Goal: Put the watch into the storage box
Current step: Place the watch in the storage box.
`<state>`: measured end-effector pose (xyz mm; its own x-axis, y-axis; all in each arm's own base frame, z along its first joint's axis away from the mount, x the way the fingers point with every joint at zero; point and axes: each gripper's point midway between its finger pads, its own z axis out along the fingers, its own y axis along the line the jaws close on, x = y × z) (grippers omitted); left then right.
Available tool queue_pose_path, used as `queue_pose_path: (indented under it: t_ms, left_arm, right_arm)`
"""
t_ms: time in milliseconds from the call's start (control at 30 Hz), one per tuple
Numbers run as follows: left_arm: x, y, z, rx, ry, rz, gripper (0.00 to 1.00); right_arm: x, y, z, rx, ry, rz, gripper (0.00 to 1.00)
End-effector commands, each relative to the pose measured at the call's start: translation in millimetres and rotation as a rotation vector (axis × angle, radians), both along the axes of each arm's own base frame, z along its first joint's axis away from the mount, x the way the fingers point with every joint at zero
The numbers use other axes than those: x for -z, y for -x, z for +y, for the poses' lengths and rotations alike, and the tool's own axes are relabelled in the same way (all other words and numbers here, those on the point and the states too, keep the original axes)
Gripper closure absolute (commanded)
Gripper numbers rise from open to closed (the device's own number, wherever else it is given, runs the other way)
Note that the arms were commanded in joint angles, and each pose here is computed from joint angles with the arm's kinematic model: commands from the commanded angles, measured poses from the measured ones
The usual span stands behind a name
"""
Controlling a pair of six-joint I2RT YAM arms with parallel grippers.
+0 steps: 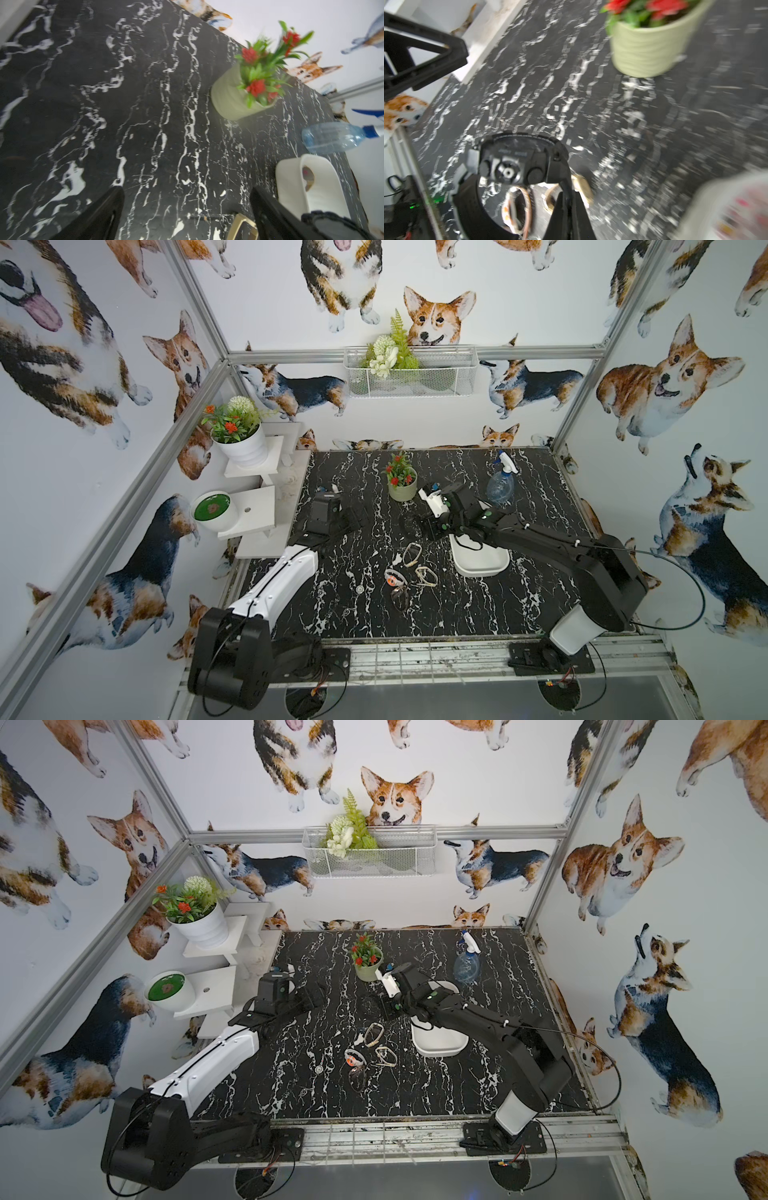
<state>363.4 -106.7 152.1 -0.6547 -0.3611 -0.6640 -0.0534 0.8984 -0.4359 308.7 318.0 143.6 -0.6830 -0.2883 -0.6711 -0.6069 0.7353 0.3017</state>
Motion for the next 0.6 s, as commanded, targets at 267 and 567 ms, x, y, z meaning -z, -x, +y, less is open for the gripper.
queue_pose_path:
  t_ms: [267,567]
  left_arm:
    - [-11.6,-0.9,-101.9,0.399,0.024,-0.065,0.00]
    - [-10.5,2.8,-116.7,0.461,0.051,-0.065,0.00]
  right_arm:
    - [32.6,8.8,-136.3,0.313,0.276,0.056,1.00]
    - [63.8,9.1,-196.6,0.483,0.390,0.142,1.00]
